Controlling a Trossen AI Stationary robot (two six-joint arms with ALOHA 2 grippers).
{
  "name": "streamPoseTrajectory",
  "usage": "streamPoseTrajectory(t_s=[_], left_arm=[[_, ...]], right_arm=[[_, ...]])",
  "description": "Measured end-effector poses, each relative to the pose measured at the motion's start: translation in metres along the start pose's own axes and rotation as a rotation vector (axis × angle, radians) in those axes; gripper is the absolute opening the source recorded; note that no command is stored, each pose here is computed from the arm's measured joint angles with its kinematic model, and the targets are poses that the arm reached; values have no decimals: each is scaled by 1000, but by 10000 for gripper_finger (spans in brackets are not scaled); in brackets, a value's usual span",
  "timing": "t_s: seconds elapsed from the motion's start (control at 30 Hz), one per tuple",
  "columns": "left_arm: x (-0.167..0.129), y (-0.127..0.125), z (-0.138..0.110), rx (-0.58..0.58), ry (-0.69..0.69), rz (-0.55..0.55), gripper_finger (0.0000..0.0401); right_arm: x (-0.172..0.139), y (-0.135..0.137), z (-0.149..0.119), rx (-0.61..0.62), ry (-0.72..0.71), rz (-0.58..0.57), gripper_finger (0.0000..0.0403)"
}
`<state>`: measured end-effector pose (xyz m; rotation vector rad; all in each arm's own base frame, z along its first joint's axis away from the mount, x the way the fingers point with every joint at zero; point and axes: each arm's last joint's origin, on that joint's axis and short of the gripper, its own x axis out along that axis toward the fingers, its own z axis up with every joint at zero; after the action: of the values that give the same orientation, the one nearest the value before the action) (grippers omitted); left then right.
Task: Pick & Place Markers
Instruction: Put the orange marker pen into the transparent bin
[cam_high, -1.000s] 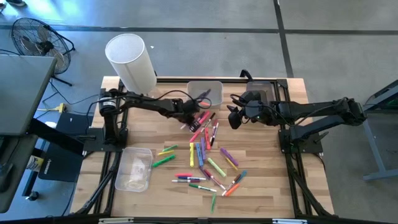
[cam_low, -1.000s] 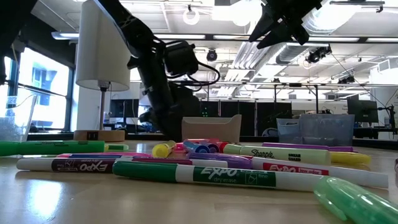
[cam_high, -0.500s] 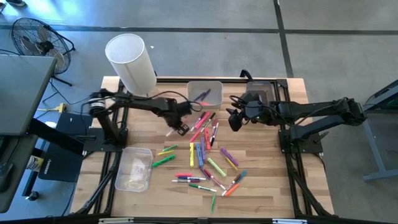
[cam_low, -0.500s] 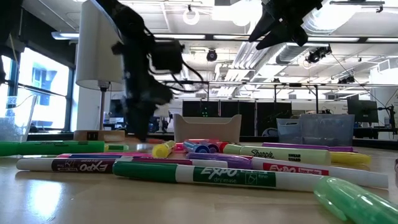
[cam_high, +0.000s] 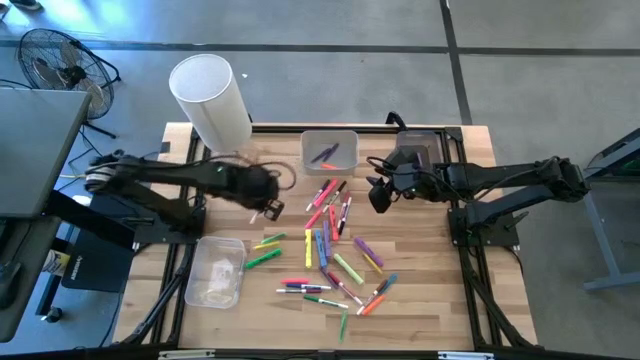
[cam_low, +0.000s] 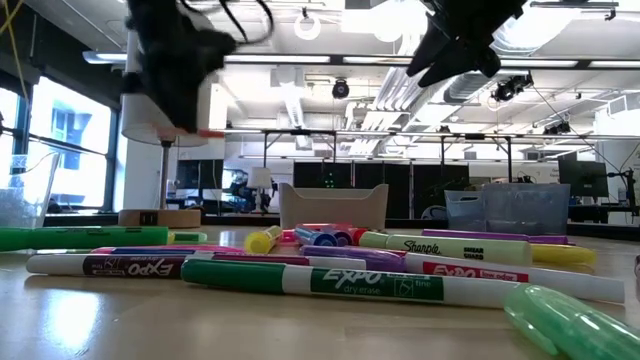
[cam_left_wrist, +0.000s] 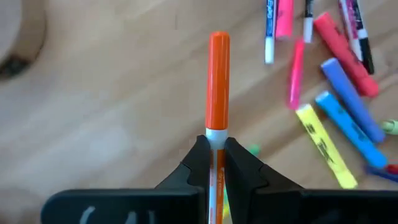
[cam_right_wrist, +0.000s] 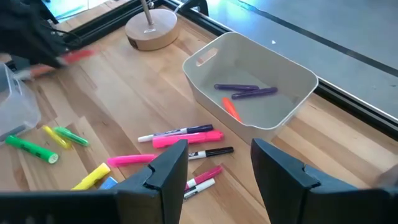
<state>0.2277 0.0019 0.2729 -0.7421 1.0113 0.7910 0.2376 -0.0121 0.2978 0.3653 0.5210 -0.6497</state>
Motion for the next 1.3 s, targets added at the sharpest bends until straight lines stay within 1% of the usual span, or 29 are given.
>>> streamPoseTrajectory(t_s=[0.07,0.13,0.2,0.3,0.43,0.57,0.7,0.8,0.93,1.03,1.17,1.3], left_arm=[[-14,2,-20,-23,10,17,17],[-25,-1,-39,-60,8,0,17],[-33,0,-60,-83,30,21,16],[-43,-3,-89,-134,46,5,2],[-51,-2,-124,-182,71,27,5],[-54,-1,-152,-220,83,52,4],[-55,-1,-170,-244,102,63,3],[-53,-3,-177,-257,106,80,2],[-52,-4,-178,-259,97,85,2],[-51,-4,-176,-258,57,66,1],[-52,-4,-163,-288,15,43,1],[-53,0,-138,-250,-50,23,1]], right_arm=[[0,0,0,-3,4,-3,165],[0,0,-1,-6,4,-5,165],[0,0,-1,-10,5,-5,165],[0,0,-1,-11,5,-5,165],[0,0,-1,-11,4,-4,165],[0,0,0,-19,4,-4,165],[0,0,0,-24,4,-3,165],[0,0,0,-38,4,-3,165],[0,0,0,-39,3,-3,165],[0,0,0,-38,5,0,165],[0,0,0,-37,5,1,165],[0,0,0,-33,0,3,165]])
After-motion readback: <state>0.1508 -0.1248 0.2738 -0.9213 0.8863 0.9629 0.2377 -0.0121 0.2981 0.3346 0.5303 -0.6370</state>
